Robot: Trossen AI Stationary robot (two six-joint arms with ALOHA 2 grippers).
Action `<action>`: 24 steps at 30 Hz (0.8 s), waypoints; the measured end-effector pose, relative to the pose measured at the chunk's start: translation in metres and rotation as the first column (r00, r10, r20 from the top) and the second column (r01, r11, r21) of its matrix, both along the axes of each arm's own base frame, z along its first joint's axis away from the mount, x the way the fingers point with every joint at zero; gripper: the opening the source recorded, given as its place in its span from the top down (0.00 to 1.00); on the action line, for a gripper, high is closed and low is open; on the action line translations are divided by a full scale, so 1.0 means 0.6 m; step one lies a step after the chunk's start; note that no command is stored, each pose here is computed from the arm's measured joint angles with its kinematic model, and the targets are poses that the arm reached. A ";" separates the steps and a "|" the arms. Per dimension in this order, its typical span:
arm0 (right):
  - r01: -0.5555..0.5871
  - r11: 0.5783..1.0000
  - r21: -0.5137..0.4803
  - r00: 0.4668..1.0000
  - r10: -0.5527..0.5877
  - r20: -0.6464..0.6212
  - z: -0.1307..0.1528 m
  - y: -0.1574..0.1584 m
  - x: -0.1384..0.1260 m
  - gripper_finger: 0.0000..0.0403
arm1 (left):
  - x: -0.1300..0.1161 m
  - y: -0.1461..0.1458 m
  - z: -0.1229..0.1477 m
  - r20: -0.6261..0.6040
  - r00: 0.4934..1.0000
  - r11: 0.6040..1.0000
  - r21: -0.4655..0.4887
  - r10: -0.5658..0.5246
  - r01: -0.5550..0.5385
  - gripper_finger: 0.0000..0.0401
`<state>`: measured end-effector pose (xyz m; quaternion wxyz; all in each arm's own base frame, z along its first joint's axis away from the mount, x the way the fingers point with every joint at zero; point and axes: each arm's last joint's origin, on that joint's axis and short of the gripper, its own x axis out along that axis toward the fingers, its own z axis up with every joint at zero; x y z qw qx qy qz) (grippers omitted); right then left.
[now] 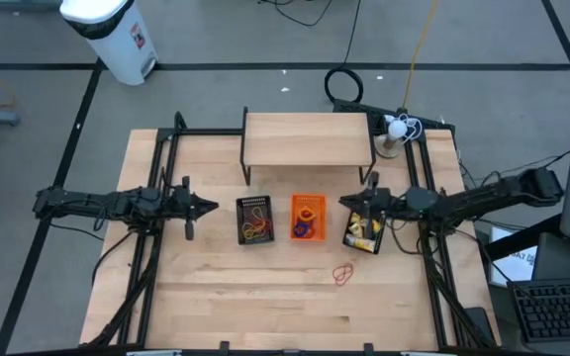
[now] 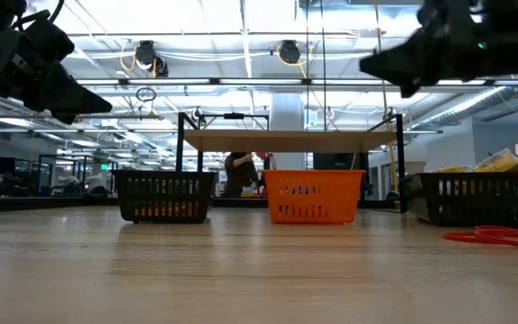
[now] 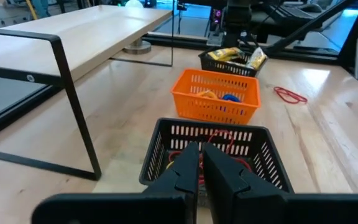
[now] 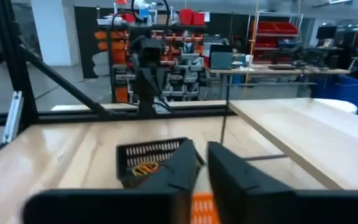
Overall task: Pick & Place Office Desk Supplies
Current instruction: Put the red rubber band into the left black bin
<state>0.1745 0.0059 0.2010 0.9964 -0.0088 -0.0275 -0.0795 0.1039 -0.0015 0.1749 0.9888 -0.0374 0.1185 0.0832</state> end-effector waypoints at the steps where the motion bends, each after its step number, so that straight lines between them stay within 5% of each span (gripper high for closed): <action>1: -0.010 1.000 -0.011 1.000 0.010 0.009 -0.003 0.001 -0.008 0.97 | 0.000 0.000 0.000 0.001 1.000 1.000 0.000 0.000 0.000 0.96; 24: -0.086 0.995 -0.049 0.971 0.095 0.219 -0.005 -0.001 -0.079 1.00 | -0.016 0.001 0.008 -0.021 1.000 1.000 0.004 0.004 -0.004 0.97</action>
